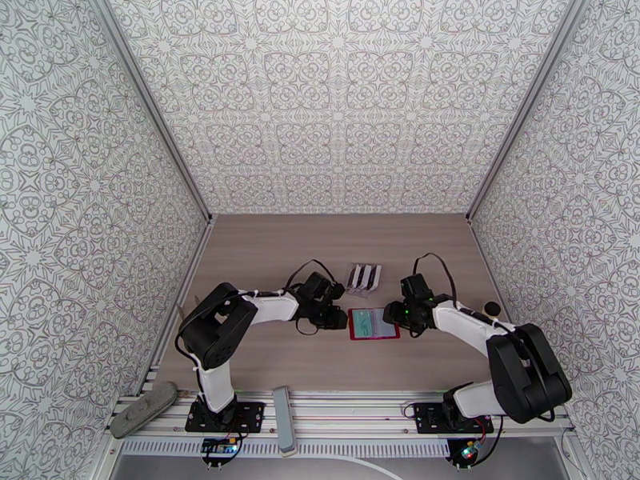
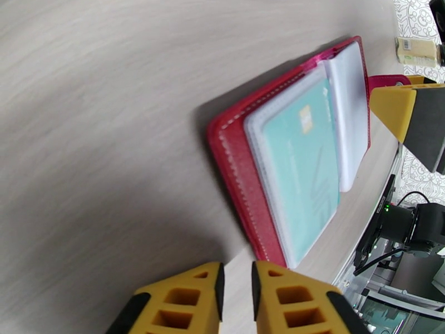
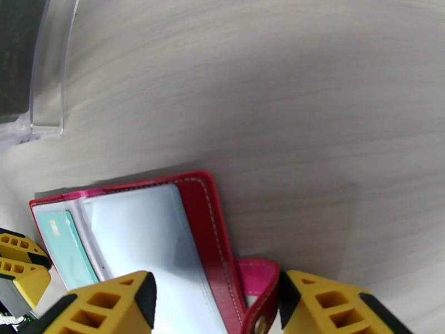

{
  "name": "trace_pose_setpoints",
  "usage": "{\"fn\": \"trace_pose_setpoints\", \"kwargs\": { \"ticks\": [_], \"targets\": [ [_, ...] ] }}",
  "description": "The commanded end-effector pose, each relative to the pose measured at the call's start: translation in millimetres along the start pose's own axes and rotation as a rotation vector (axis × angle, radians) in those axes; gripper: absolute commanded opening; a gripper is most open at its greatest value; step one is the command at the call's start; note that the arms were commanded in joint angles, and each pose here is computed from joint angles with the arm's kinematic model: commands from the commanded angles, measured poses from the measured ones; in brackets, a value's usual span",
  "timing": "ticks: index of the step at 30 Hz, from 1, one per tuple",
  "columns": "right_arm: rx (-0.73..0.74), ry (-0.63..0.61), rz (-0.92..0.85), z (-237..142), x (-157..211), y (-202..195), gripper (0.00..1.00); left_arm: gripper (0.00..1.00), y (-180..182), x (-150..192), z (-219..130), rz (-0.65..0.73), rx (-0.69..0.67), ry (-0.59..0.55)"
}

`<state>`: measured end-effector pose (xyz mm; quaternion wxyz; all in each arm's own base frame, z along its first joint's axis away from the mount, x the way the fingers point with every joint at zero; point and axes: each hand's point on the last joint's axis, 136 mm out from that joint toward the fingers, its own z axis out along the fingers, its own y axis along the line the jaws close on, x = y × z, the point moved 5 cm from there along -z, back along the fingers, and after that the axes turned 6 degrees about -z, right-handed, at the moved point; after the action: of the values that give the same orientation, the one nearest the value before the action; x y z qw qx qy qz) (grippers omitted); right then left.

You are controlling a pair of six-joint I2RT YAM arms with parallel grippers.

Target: Put the credit cards into the card holder

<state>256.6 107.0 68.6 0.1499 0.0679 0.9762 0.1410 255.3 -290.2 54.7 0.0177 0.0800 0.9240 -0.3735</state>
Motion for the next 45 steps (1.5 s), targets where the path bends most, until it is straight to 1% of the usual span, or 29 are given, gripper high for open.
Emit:
{"fn": "trace_pose_setpoints", "kwargs": {
  "ticks": [1, 4, 13, 16, 27, 37, 39, 42, 45],
  "targets": [
    [-0.074, 0.034, 0.004, 10, 12, 3, 0.59, 0.20, 42, 9, 3, -0.061, -0.157, 0.013],
    [-0.103, 0.033, -0.002, 10, 14, 6, 0.57, 0.20, 42, 8, 4, -0.062, -0.159, 0.014],
    [-0.142, 0.027, -0.016, 11, 17, 8, 0.47, 0.20, 40, 4, 7, -0.063, -0.156, 0.015],
    [-0.156, 0.014, -0.022, 9, 16, 10, 0.39, 0.20, 40, 3, 8, -0.065, -0.156, 0.018],
    [-0.194, -0.037, -0.052, -8, 13, 16, 0.22, 0.20, 40, 2, 11, -0.066, -0.160, 0.025],
    [-0.253, -0.068, -0.069, -27, 11, 25, 0.21, 0.20, 41, 2, 12, -0.067, -0.166, 0.029],
    [-0.270, -0.073, -0.076, -31, 11, 30, 0.24, 0.20, 41, 2, 12, -0.066, -0.167, 0.031],
    [-0.288, -0.078, -0.097, -37, 11, 38, 0.31, 0.20, 41, 2, 12, -0.067, -0.167, 0.031],
    [-0.292, -0.083, -0.119, -41, 12, 46, 0.34, 0.20, 41, 2, 13, -0.064, -0.167, 0.032]
  ]
}}
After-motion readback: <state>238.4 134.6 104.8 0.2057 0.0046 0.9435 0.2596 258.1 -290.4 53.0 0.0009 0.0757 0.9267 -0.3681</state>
